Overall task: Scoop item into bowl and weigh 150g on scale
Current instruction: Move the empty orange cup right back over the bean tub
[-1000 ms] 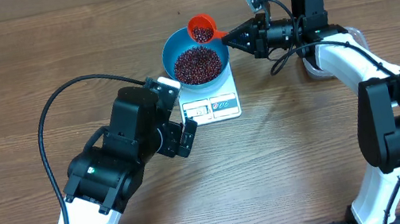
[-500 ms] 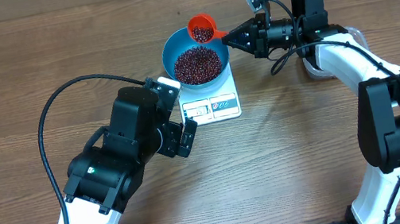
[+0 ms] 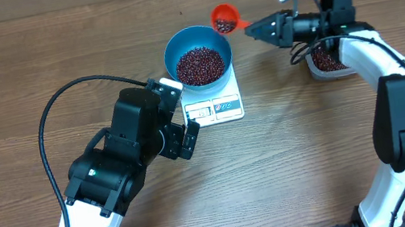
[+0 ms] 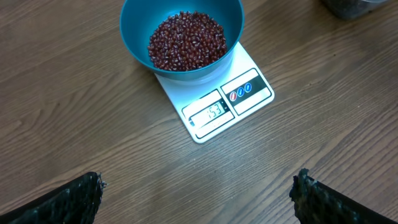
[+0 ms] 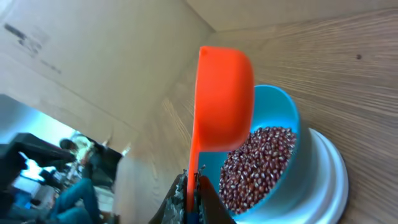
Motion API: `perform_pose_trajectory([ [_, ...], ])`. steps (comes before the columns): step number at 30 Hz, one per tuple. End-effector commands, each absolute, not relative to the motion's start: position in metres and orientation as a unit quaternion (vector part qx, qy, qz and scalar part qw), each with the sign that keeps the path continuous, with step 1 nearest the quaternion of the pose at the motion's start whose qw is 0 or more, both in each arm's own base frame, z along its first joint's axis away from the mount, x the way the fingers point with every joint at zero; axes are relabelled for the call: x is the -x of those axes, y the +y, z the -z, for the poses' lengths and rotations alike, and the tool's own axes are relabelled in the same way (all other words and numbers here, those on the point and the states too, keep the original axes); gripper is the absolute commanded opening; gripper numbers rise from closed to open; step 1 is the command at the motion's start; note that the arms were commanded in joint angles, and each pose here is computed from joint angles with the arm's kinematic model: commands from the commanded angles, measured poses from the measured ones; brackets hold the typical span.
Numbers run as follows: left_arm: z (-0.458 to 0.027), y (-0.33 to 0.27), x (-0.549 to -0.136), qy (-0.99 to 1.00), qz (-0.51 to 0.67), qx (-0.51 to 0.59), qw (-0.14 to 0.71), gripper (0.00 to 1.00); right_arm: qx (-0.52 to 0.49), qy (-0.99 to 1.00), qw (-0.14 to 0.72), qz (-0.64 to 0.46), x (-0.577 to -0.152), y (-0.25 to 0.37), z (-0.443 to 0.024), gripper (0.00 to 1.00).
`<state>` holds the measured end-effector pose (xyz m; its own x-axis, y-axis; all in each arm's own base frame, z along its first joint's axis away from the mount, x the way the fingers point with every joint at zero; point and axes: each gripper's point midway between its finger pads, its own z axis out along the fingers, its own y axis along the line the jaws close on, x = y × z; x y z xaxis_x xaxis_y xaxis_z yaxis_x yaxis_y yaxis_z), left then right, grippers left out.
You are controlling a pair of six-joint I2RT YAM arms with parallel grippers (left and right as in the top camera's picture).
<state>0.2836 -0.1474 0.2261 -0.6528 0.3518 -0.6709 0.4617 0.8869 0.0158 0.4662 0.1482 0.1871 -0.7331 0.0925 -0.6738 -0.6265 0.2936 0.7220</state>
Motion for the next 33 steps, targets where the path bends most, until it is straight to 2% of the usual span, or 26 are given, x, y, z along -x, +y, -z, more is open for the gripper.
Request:
perform_pose_trajectory([
  [1, -0.235, -0.148, -0.284, 0.9, 0.084, -0.23, 0.361, 1.0, 0.154, 0.736, 0.305, -0.584, -0.467, 0.128, -0.194, 0.04],
  [6, -0.235, -0.148, -0.284, 0.9, 0.084, -0.23, 0.361, 1.0, 0.106, 0.766, 0.301, -0.558, -0.468, 0.106, -0.188, 0.04],
  [12, -0.235, -0.148, -0.284, 0.9, 0.084, -0.23, 0.361, 1.0, 0.06, 0.823, 0.317, -0.467, -0.461, 0.077, -0.193, 0.04],
  [21, -0.235, -0.148, -0.284, 0.9, 0.084, -0.23, 0.361, 1.0, 0.038, 0.824, 0.311, -0.473, -0.452, 0.063, -0.201, 0.04],
  [33, -0.235, -0.148, -0.284, 0.9, 0.084, -0.23, 0.361, 1.0, -0.022, 0.835, 0.306, -0.457, -0.437, 0.002, -0.188, 0.04],
])
